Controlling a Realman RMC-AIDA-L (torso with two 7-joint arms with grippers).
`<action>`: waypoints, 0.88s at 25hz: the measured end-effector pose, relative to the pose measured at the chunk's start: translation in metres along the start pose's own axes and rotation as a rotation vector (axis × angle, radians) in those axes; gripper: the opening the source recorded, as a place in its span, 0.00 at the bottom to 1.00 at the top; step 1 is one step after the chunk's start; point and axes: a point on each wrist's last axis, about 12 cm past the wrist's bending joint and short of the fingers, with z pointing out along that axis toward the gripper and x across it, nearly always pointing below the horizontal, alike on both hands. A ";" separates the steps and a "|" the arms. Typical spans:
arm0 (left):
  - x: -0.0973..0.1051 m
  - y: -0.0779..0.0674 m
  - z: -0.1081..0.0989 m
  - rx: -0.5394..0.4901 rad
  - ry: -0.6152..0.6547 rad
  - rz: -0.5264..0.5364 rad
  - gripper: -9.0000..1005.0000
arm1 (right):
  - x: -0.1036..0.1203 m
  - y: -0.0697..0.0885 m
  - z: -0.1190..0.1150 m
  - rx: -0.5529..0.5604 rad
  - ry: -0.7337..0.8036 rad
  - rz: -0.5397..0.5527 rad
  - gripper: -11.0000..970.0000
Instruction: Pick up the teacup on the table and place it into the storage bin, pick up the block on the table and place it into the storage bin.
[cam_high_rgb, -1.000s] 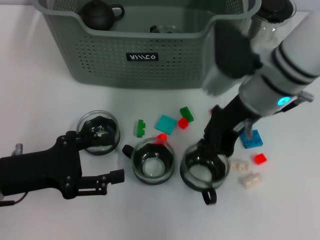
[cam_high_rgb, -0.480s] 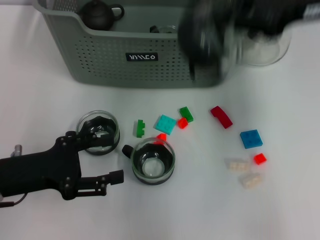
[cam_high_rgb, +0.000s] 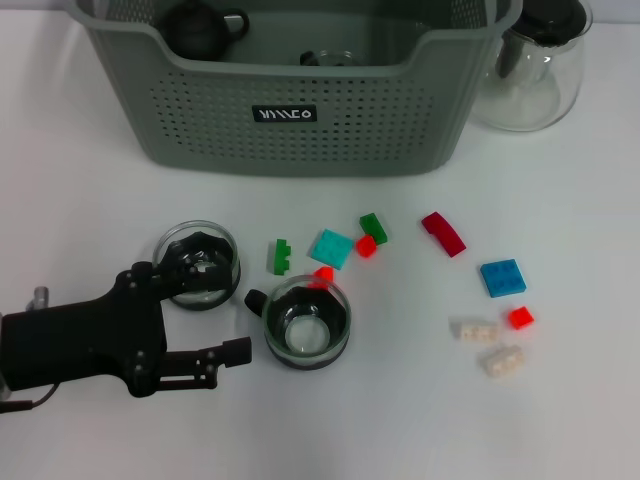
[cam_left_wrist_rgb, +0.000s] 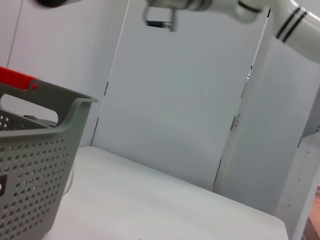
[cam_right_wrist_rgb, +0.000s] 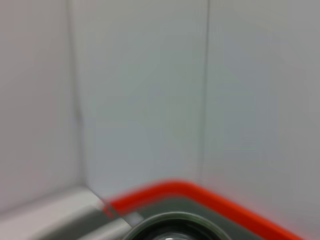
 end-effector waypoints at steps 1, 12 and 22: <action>0.001 0.000 0.000 -0.002 0.000 -0.003 0.83 | -0.004 0.003 0.014 0.031 0.042 -0.010 0.13; 0.003 0.001 0.006 -0.004 0.002 -0.010 0.82 | -0.004 0.016 0.109 0.259 0.433 -0.072 0.16; 0.003 0.000 0.007 -0.004 0.001 -0.012 0.82 | 0.033 0.012 0.119 0.289 0.511 -0.081 0.18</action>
